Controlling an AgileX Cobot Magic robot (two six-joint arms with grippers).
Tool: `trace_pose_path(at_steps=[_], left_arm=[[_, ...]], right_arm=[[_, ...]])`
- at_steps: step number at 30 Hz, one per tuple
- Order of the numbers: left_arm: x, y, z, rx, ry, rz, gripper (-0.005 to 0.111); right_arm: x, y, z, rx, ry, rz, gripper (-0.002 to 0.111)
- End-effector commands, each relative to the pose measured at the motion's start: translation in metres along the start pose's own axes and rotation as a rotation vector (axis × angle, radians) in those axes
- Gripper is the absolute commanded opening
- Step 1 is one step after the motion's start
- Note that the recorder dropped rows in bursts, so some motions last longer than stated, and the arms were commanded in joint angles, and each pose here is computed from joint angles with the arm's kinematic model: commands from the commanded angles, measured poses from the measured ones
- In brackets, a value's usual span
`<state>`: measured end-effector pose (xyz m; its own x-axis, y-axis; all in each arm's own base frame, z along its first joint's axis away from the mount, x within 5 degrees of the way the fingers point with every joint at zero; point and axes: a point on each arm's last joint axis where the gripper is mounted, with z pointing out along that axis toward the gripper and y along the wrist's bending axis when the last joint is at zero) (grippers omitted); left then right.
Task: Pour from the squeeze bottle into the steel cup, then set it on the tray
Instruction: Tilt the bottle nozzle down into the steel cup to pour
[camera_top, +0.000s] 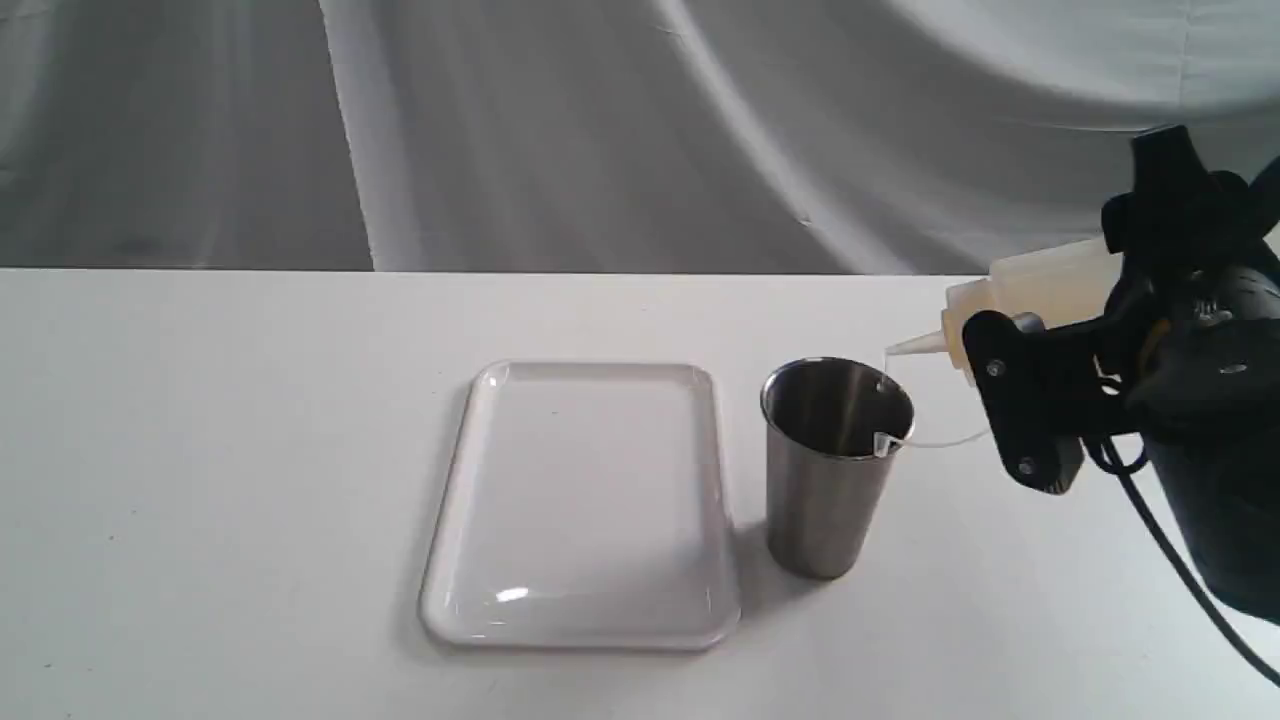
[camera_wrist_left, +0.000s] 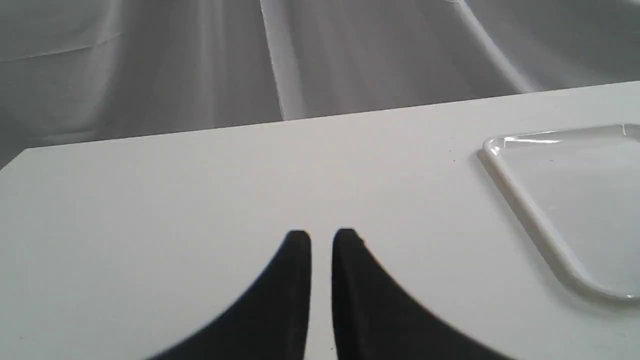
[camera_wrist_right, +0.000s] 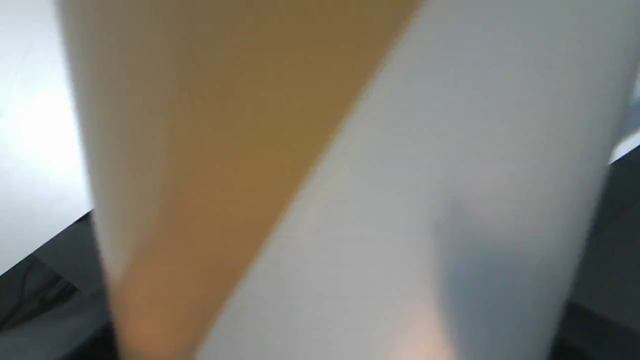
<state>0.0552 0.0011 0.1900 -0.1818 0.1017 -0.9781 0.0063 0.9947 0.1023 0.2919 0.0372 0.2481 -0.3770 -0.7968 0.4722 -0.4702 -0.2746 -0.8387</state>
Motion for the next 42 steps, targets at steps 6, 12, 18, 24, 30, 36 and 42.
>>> trace_pose_path(at_steps=[6,12,18,24,30,36,42], left_arm=[[0.0006,-0.0001,0.0000,0.000,-0.008,0.001,0.008],[0.0006,-0.0001,0.0000,0.000,-0.008,0.001,0.008],[0.0006,-0.0001,0.0000,0.000,-0.008,0.001,0.008],[0.0006,-0.0001,0.0000,0.000,-0.008,0.001,0.008],[0.0006,-0.0001,0.0000,0.000,-0.008,0.001,0.008],[0.0006,-0.0001,0.0000,0.000,-0.008,0.001,0.008],[0.0006,-0.0001,0.0000,0.000,-0.008,0.001,0.008]], right_arm=[[0.0049,-0.0046,0.0000,0.030,0.026,-0.015,0.000],[0.0049,-0.0046,0.0000,0.030,0.026,-0.015,0.000],[0.0049,-0.0046,0.0000,0.030,0.026,-0.015,0.000],[0.0049,-0.0046,0.0000,0.030,0.026,-0.015,0.000],[0.0027,-0.0044,0.0001,0.028,0.002,0.027,0.000],[0.0027,-0.0044,0.0001,0.028,0.000,0.137,0.000],[0.0020,-0.0043,0.0001,0.026,-0.009,0.271,0.000]])
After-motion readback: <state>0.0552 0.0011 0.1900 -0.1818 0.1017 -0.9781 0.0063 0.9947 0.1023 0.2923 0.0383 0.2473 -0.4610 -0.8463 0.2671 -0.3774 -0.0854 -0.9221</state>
